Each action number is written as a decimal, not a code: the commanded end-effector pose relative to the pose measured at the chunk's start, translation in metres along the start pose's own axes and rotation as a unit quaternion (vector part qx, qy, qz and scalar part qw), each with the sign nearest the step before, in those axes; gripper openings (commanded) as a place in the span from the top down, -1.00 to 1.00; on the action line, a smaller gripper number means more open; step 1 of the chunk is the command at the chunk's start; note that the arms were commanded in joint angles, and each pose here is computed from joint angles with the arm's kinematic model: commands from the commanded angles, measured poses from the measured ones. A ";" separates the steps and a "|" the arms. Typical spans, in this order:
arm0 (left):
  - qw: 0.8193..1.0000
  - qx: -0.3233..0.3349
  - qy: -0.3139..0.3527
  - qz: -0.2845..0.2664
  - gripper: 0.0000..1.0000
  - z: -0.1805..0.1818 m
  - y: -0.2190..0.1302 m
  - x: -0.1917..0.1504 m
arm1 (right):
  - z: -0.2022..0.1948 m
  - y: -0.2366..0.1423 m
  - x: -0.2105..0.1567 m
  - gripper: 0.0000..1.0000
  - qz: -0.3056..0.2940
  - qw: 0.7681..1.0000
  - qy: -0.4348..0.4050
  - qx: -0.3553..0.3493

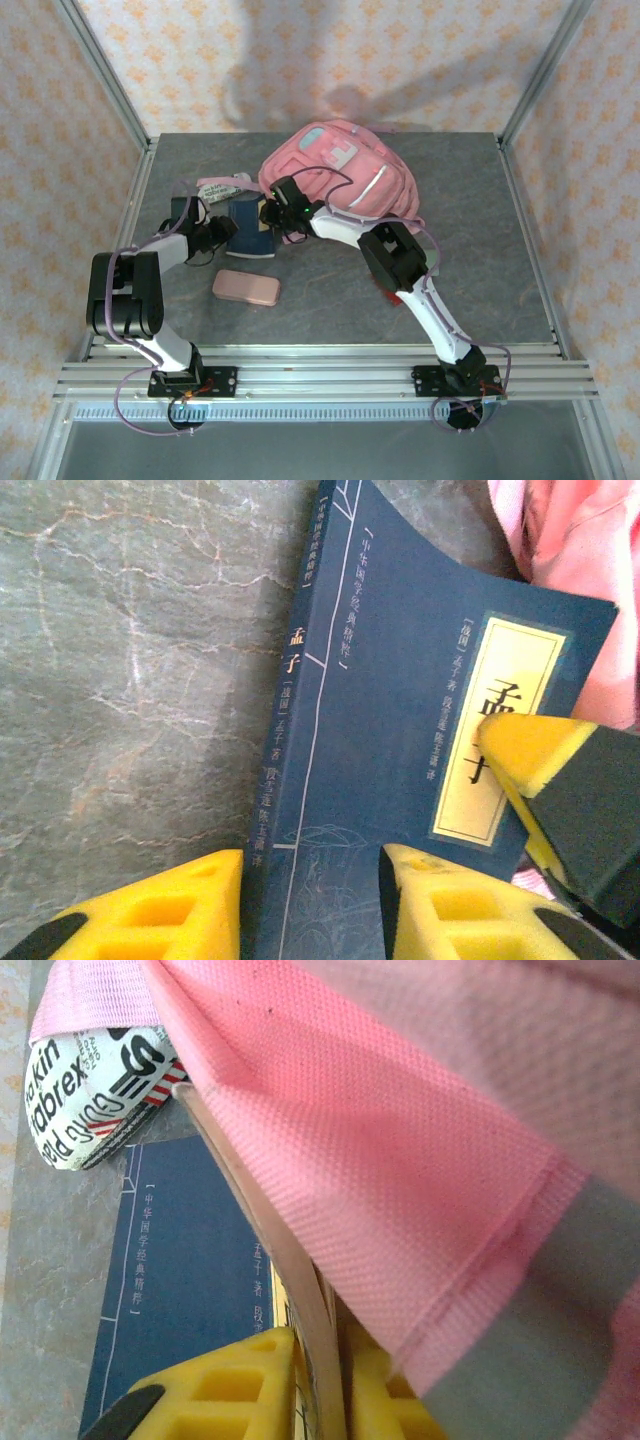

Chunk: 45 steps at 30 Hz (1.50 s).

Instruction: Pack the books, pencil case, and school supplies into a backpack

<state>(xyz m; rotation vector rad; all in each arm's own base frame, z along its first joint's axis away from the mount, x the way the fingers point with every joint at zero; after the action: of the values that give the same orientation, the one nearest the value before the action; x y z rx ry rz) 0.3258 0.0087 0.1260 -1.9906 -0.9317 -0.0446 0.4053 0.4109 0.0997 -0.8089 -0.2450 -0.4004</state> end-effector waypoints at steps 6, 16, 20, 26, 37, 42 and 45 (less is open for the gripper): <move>0.983 -0.181 0.011 0.006 0.39 -0.041 -0.006 -0.003 | -0.060 0.029 -0.063 0.63 0.107 0.988 0.023 -0.109; 0.989 -0.146 0.011 0.027 0.67 -0.032 0.001 -0.009 | -0.059 0.026 -0.062 0.64 0.106 0.988 0.023 -0.108; 0.993 -0.111 0.024 0.027 1.00 -0.032 -0.006 -0.007 | -0.052 0.019 -0.056 0.57 0.107 0.990 0.022 -0.093; 0.992 -0.111 0.048 -0.039 1.00 -0.054 -0.050 0.004 | -0.025 -0.027 -0.032 0.25 0.074 0.997 0.003 -0.027; 0.961 -0.204 0.023 -0.185 1.00 -0.092 -0.128 0.012 | 0.007 -0.151 -0.004 0.00 -0.006 0.993 -0.002 0.114; 0.922 -0.289 -0.006 -0.256 1.00 -0.116 -0.148 0.001 | 0.002 -0.207 -0.006 -0.43 -0.042 0.974 0.025 0.220; 0.903 -0.324 -0.022 -0.281 1.00 -0.135 -0.154 -0.007 | 0.005 -0.232 -0.013 -0.48 -0.055 0.950 0.039 0.306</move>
<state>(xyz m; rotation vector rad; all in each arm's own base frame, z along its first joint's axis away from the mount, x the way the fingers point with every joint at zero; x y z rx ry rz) 0.2696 -0.0425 0.2765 -2.2019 -1.4150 -0.5652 0.3049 0.2782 0.2243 -0.4094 -0.2842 -0.4297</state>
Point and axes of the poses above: each hand's point on the last joint's axis, 136 mm out from that joint toward the fingers, its own y axis out along the fingers, its own z axis along the line the jaws close on, x = y × z, the point moved 10 cm from there along -y, back along the fingers, and after that the axes turned 3 degrees about y, right-handed, at the moved point
